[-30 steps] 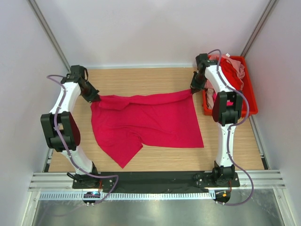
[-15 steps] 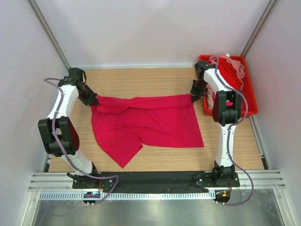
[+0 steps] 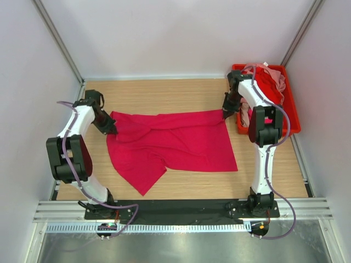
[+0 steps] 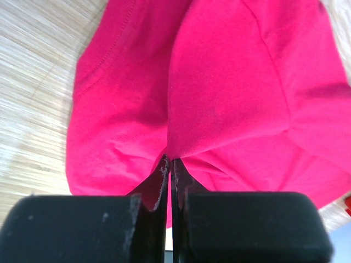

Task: Fold and stack the t-shirts
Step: Fold the tshirt

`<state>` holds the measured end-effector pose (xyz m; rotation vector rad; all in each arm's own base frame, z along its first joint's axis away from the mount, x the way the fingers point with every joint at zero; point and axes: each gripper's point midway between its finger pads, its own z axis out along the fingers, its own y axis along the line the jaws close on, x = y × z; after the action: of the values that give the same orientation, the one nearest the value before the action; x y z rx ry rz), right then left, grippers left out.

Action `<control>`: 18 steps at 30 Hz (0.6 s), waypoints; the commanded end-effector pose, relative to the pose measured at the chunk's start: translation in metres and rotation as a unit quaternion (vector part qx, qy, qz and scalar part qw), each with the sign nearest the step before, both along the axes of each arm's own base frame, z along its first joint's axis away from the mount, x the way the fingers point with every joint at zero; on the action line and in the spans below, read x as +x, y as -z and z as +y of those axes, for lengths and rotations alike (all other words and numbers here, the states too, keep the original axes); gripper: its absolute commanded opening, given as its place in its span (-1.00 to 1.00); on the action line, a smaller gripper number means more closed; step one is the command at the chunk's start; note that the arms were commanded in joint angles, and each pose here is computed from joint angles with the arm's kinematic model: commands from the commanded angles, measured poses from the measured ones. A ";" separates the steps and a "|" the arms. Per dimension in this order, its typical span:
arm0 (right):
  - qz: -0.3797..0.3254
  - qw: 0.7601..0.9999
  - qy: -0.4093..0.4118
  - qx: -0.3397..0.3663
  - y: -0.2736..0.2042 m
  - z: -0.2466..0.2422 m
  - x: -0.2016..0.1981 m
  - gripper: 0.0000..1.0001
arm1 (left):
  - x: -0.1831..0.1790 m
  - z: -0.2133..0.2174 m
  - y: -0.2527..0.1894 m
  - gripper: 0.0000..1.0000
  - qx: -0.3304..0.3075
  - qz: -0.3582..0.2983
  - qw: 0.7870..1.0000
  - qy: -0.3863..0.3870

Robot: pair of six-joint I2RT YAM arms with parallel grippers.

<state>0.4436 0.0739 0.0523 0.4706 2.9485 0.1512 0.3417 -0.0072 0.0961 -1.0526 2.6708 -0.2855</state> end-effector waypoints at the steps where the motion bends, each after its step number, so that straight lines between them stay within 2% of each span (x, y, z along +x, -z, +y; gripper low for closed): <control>1: -0.022 1.000 -0.012 0.018 -0.018 0.005 0.005 -0.98 | 0.010 0.011 0.004 -1.00 0.023 -0.017 1.000 -0.002; 8: -0.008 1.000 -0.014 0.001 -0.011 -0.002 -0.002 -0.98 | 0.005 0.013 0.020 -0.95 0.028 0.005 1.000 -0.001; 12: -0.007 1.000 -0.016 -0.009 -0.011 -0.005 -0.002 -0.97 | 0.002 0.013 0.021 -0.86 0.028 0.005 1.000 0.000; 18: -0.005 1.000 -0.016 -0.013 -0.007 -0.006 -0.001 -0.97 | 0.004 0.012 0.017 -0.84 0.024 -0.001 1.000 0.002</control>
<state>0.4401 0.0724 0.0509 0.4386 2.9646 0.1421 0.3394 -0.0009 0.0733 -1.0643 2.6935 -0.2255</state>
